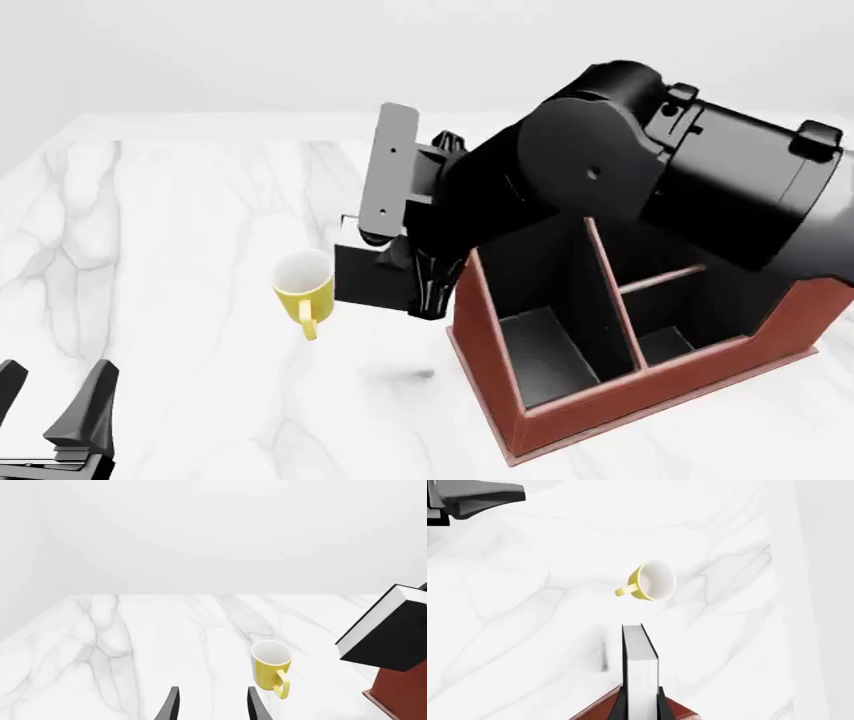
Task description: Pick up the book and place it in the back compartment of the caddy.
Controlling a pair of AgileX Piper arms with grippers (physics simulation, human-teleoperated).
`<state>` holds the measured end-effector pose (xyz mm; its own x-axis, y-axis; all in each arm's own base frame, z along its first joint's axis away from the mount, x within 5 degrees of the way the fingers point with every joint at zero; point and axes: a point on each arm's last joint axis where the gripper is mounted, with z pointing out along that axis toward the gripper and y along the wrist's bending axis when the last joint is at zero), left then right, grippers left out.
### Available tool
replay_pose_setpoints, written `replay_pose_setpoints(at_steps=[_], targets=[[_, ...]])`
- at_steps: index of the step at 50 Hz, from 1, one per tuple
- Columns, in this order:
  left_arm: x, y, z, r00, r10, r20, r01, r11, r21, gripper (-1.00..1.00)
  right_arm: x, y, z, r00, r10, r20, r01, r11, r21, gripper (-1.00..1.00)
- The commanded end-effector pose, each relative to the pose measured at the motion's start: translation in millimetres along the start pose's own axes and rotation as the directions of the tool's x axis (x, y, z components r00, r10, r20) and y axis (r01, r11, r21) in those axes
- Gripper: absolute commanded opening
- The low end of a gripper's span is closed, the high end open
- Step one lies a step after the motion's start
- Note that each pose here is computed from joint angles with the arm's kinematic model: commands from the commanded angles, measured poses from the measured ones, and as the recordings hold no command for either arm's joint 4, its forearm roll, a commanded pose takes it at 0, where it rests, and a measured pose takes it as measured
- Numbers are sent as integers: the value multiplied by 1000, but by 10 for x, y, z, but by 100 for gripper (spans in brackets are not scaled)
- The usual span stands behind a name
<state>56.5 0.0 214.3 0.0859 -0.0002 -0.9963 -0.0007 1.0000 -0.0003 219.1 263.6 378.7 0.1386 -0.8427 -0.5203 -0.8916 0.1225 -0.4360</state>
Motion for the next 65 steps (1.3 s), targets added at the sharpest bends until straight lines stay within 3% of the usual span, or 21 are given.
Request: replay_pose_setpoints(at_steps=[1,15,20,23,26,27,28,33,36,46,47,55,62,65], targets=[[0,0,0,1000,0,0,0,1000,0,100,-91,81,-635,998,-27,60,26,999,20,-100],[0,0,0,1000,0,0,0,1000,0,100,-23,73,-1143,994,-77,82,72,996,59,-100],[0,0,0,1000,0,0,0,1000,0,100,69,110,-1273,988,-127,86,120,989,83,-100],[0,0,0,1000,0,0,0,1000,0,100,219,158,-1265,981,-184,61,178,980,92,-100],[0,0,0,1000,0,0,0,1000,0,100,225,176,-1330,976,-201,84,190,974,120,-100],[0,0,0,1000,0,0,0,1000,0,100,311,173,-1302,975,-216,58,208,971,121,-100],[0,0,0,1000,0,0,0,1000,0,100,396,222,-1298,963,-264,50,256,957,134,-100],[0,0,0,1000,-1,0,1,1000,0,100,536,295,-1356,944,-327,38,317,934,163,-100],[0,0,0,1000,0,0,0,1000,0,100,482,330,-1430,941,-331,66,317,934,166,-100],[0,0,0,1000,0,0,0,1000,0,100,552,299,-1531,938,-344,30,334,927,169,-100],[0,0,0,1000,0,0,0,1000,0,100,604,289,-1521,935,-354,11,347,922,172,-100],[0,0,0,1000,0,0,0,1000,0,100,634,217,-1561,946,-323,-26,323,933,157,-100],[0,0,0,1000,0,0,0,1000,0,100,796,181,-1576,937,-334,-105,345,931,120,-100],[0,0,0,1000,0,0,0,1000,0,100,789,113,-1623,940,-318,-122,332,935,123,-100]])
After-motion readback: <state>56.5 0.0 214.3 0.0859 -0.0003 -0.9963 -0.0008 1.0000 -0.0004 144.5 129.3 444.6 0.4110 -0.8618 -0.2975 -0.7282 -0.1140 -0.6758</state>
